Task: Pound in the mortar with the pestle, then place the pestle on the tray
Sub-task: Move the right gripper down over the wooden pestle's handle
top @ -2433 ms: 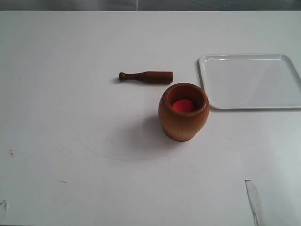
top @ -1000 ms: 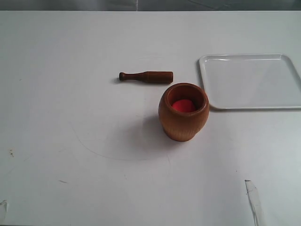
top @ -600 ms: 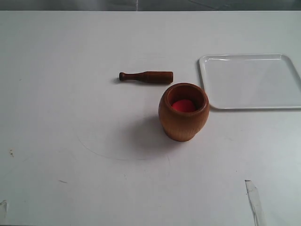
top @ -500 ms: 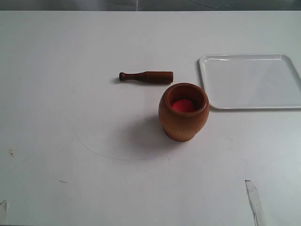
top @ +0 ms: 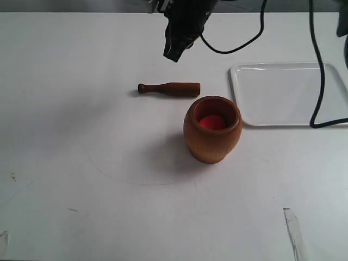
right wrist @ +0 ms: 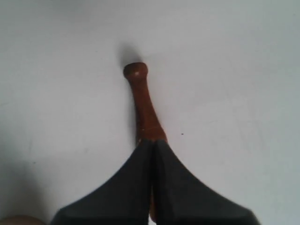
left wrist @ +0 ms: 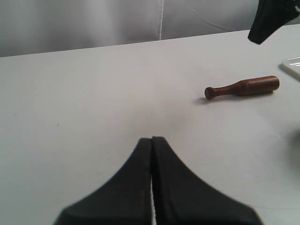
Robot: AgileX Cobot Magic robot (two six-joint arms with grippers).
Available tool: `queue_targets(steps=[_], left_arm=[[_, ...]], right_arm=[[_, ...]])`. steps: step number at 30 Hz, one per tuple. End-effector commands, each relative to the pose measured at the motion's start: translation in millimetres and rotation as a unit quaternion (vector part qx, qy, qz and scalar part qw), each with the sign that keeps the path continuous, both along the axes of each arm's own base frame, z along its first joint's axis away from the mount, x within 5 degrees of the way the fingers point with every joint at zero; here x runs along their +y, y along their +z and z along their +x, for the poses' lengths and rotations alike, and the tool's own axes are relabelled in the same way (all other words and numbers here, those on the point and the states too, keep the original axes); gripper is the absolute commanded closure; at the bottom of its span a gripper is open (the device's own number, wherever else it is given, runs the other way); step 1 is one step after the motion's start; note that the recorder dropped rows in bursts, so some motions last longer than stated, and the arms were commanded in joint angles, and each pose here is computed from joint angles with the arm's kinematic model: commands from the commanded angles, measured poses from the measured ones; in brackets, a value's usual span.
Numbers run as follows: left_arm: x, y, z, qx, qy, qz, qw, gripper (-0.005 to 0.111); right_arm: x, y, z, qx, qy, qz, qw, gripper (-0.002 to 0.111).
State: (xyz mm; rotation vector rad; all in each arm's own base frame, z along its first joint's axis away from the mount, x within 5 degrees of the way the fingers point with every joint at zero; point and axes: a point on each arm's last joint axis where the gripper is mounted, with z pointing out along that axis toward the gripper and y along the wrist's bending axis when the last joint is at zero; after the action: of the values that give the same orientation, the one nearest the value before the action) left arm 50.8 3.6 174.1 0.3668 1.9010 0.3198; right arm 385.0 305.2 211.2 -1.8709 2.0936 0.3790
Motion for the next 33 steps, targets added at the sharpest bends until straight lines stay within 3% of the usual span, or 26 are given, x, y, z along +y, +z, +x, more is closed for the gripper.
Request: queue_targets(steps=[1,10,13,18,21,33], left_arm=[[-0.7,0.1,0.1,-0.002,-0.003,-0.007,1.000,0.107],[-0.7,0.1,0.1,-0.002,-0.003,-0.007,1.000,0.107],[-0.7,0.1,0.1,-0.002,-0.003,-0.007,1.000,0.107],[-0.7,0.1,0.1,-0.002,-0.003,-0.007,1.000,0.107],[-0.7,0.1,0.1,-0.002,-0.003,-0.007,1.000,0.107],[-0.7,0.1,0.1,-0.002,-0.003,-0.007,1.000,0.107]], right_arm=[[9.5,-23.9,-2.6,0.028,0.021,-0.005,0.999,0.108],[41.1,-54.6,-13.3,-0.039,0.067,-0.040,0.996,0.107],[49.6,-54.5,-18.5,-0.062,0.087,-0.045,0.993,0.097],[55.1,-53.6,-20.8,-0.068,0.087,-0.033,0.993,0.067],[55.8,-55.8,-21.2,-0.063,0.085,-0.030,0.994,0.059],[60.0,-87.3,-11.8,-0.080,0.070,-0.029,0.994,0.057]])
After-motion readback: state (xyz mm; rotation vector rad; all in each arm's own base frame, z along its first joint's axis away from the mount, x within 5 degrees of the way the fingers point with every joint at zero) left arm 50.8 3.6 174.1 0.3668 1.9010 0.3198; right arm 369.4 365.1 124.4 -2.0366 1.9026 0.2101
